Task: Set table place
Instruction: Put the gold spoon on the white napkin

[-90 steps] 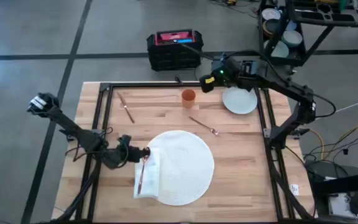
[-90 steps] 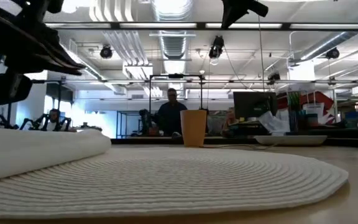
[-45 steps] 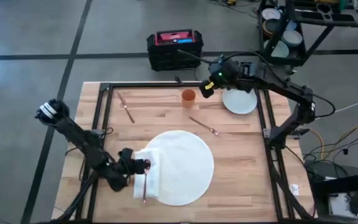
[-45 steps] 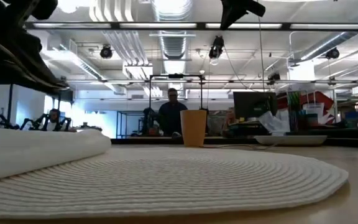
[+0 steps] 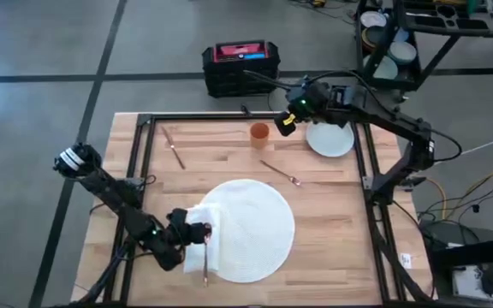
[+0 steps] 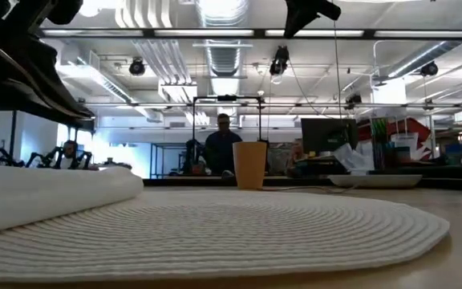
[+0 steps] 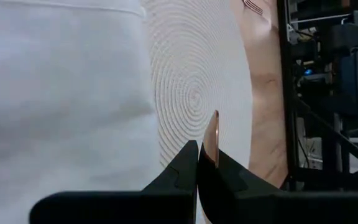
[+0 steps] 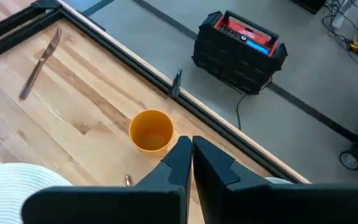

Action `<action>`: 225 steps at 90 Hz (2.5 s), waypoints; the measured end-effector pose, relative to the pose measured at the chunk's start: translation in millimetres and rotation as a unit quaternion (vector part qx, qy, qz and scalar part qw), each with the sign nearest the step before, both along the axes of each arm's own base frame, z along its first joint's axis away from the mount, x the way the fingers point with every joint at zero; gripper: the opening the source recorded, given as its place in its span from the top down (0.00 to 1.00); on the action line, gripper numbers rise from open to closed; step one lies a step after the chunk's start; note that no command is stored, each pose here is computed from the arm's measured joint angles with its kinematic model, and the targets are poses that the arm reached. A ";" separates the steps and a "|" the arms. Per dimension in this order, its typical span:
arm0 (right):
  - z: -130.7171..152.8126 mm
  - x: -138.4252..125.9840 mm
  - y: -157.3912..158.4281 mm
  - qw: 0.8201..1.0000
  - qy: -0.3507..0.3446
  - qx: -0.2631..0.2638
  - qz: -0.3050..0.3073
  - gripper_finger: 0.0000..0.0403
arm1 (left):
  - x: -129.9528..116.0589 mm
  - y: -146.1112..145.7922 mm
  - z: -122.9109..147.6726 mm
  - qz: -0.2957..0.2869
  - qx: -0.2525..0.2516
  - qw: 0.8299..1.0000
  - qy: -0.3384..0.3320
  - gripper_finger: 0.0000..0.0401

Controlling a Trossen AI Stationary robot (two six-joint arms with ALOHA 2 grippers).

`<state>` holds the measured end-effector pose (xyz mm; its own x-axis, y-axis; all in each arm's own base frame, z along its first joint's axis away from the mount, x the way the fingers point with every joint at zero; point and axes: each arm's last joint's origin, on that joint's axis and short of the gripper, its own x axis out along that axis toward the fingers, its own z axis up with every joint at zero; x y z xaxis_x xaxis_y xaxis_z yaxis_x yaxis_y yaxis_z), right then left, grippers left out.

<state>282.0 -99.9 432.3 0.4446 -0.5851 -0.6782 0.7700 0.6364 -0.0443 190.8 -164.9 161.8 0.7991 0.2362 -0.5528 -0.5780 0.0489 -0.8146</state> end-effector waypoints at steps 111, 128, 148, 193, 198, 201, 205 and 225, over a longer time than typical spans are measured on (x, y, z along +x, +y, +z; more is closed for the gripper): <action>0.0 0.4 -0.2 1.000 -0.019 0.012 -0.022 1.00 | -27.8 31.8 -44.2 -0.025 0.105 0.991 0.078 1.00; -0.1 0.5 -0.2 0.999 -0.021 0.013 -0.023 1.00 | -21.9 34.6 -42.8 -0.044 0.134 0.987 0.082 1.00; -0.1 0.5 -0.2 0.999 -0.023 0.014 -0.025 1.00 | -17.2 39.1 -42.2 -0.045 0.151 0.984 0.087 1.00; -0.1 0.5 -0.2 0.999 -0.031 0.020 -0.034 1.00 | -21.7 44.3 -49.8 -0.055 0.135 0.983 0.112 0.86; -0.1 0.5 -0.2 0.999 -0.031 0.020 -0.034 1.00 | -22.2 44.8 -50.4 -0.055 0.135 0.983 0.113 0.83; -0.1 0.5 -0.2 0.999 -0.031 0.020 -0.034 1.00 | -22.3 44.8 -50.5 -0.055 0.136 0.983 0.113 0.81; -0.1 0.5 -0.2 0.999 -0.031 0.020 -0.034 1.00 | -22.3 44.8 -50.5 -0.055 0.136 0.983 0.113 0.78; -0.1 0.5 -0.2 0.998 -0.034 0.022 -0.038 1.00 | -23.6 45.4 -51.3 -0.063 0.138 0.980 0.126 0.62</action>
<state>282.5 -100.1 432.2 0.4460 -0.5886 -0.6743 0.8159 0.5770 0.0360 167.2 -119.5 110.5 0.6773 0.3120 -0.6663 -0.7349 0.3314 -0.5917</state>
